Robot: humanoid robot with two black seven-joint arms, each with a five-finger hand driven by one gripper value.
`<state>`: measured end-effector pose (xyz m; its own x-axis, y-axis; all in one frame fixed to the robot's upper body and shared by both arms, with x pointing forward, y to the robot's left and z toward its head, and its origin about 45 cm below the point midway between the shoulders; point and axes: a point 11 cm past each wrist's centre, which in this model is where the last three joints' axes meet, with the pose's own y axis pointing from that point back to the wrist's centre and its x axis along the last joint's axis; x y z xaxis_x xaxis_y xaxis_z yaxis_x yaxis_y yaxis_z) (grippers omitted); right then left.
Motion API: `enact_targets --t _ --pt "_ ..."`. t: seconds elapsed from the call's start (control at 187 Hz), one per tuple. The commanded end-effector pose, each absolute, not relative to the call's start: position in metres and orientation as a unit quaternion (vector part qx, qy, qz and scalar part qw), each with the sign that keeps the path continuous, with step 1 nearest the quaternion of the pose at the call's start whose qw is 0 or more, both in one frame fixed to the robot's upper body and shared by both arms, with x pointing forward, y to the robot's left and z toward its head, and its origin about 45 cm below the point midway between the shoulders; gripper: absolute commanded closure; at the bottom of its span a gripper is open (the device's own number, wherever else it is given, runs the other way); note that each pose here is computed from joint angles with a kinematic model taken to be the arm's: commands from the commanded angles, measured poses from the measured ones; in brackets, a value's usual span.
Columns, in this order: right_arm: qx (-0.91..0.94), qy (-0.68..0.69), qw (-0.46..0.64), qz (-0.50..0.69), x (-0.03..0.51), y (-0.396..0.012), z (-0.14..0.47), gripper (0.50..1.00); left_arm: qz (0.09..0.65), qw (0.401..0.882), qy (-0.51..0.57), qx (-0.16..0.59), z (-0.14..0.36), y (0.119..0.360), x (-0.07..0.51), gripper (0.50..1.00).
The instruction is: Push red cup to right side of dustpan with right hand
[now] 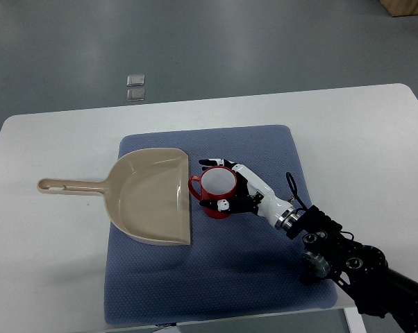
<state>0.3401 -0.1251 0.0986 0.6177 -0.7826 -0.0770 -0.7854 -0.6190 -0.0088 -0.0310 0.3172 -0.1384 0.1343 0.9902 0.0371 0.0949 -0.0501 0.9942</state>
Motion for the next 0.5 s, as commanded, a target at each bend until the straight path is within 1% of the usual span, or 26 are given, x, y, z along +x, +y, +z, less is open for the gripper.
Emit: enact_targets --t 0.0,0.101,0.294,0.497 --pt "-0.893 0.447 0.035 0.045 0.346 -0.128 0.103 0.576 0.451 0.496 0.479 0.567 -0.138 0.317 -0.031 0.5" --pt "-0.889 0.452 0.051 0.056 0.351 -0.129 0.109 0.572 0.451 0.496 0.478 0.568 -0.138 0.317 -0.031 0.5" --pt "-0.878 0.466 0.076 0.079 0.367 -0.16 0.121 0.572 0.45 0.497 0.478 0.568 -0.138 0.317 -0.031 0.5" --pt "-0.872 0.473 0.092 0.083 0.376 -0.179 0.13 0.572 0.45 0.496 0.478 0.568 -0.138 0.317 -0.031 0.5"
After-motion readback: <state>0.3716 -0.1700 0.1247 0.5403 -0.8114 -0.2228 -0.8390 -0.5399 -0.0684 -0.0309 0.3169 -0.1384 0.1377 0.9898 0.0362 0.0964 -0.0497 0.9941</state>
